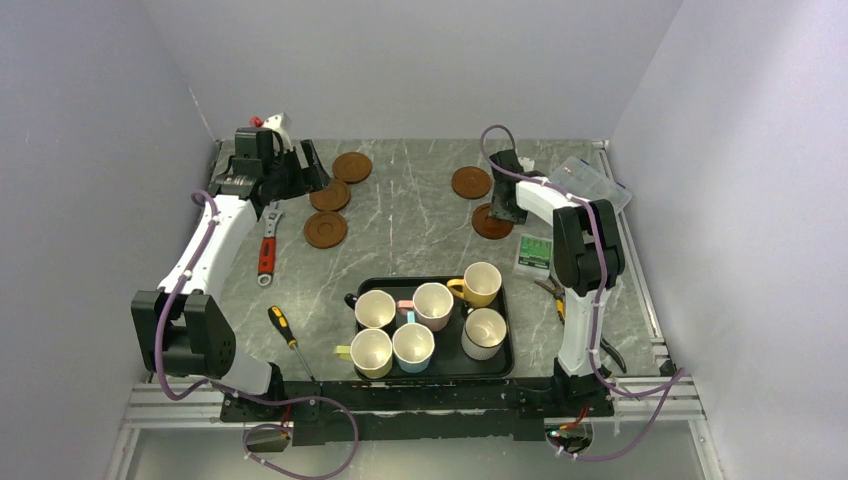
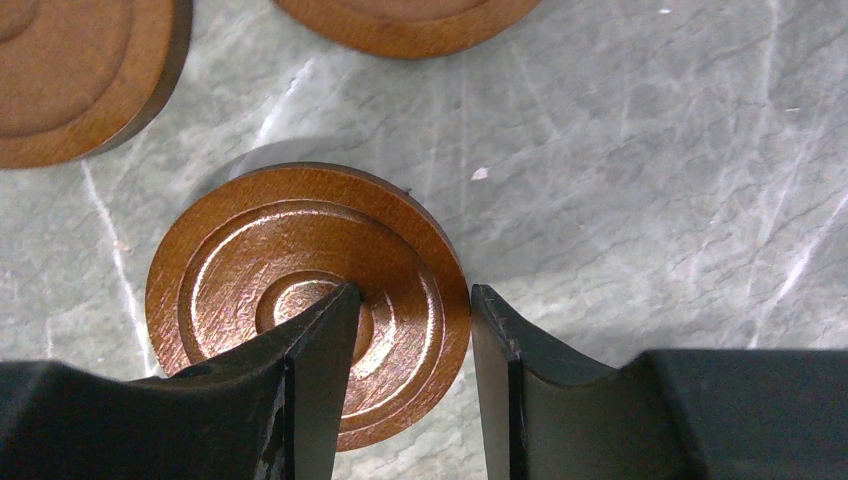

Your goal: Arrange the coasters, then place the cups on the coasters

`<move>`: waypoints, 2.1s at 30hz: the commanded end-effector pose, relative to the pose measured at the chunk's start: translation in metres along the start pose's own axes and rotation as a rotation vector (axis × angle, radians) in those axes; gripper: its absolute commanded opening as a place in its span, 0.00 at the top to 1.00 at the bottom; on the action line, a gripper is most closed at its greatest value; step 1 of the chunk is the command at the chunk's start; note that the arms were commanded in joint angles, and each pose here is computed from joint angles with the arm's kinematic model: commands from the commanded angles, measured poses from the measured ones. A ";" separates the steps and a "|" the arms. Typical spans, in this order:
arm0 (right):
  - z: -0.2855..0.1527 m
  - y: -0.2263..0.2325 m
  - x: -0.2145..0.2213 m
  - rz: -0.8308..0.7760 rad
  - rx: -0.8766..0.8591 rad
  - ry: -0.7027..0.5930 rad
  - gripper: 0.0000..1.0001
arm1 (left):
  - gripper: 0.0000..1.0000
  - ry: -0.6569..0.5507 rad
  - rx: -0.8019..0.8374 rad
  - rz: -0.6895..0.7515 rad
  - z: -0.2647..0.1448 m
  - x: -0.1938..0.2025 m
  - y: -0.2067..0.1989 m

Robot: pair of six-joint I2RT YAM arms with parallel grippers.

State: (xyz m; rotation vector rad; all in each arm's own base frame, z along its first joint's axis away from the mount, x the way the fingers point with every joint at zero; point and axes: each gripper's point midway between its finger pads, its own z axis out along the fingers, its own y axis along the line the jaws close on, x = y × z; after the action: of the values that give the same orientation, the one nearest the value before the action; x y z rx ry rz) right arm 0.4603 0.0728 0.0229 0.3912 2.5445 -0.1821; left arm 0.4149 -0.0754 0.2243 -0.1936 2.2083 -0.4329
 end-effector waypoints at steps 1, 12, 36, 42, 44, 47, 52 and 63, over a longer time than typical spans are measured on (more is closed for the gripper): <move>0.009 -0.007 -0.008 0.026 0.022 0.008 0.52 | 0.13 -0.066 0.016 -0.008 -0.011 -0.016 -0.006; 0.016 0.004 -0.020 0.041 -0.010 -0.004 0.53 | 0.13 -0.066 0.012 -0.008 -0.011 -0.017 -0.005; 0.003 0.006 -0.040 0.066 -0.045 -0.056 0.48 | 0.13 -0.075 0.016 0.002 -0.014 -0.019 -0.005; -0.044 0.009 -0.078 0.089 -0.106 -0.170 0.34 | 0.12 -0.090 0.030 0.007 -0.018 -0.021 -0.009; -0.060 0.011 -0.088 0.087 -0.127 -0.205 0.30 | 0.12 -0.089 0.028 0.005 -0.018 -0.021 -0.008; -0.082 0.027 -0.096 0.056 -0.192 -0.248 0.25 | 0.12 -0.091 0.032 0.003 -0.018 -0.022 -0.009; -0.115 0.086 -0.085 -0.040 -0.315 -0.268 0.24 | 0.12 -0.099 0.018 0.000 -0.020 -0.023 -0.007; -0.184 0.287 0.020 -0.307 -0.735 -0.210 0.24 | 0.12 -0.114 -0.004 -0.020 -0.024 -0.028 0.001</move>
State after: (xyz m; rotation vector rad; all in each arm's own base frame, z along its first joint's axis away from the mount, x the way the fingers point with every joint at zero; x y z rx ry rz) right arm 0.4520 0.3234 0.1434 -0.1702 2.3044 0.3760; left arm 0.4126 -0.0698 0.2333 -0.2028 2.1794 -0.4261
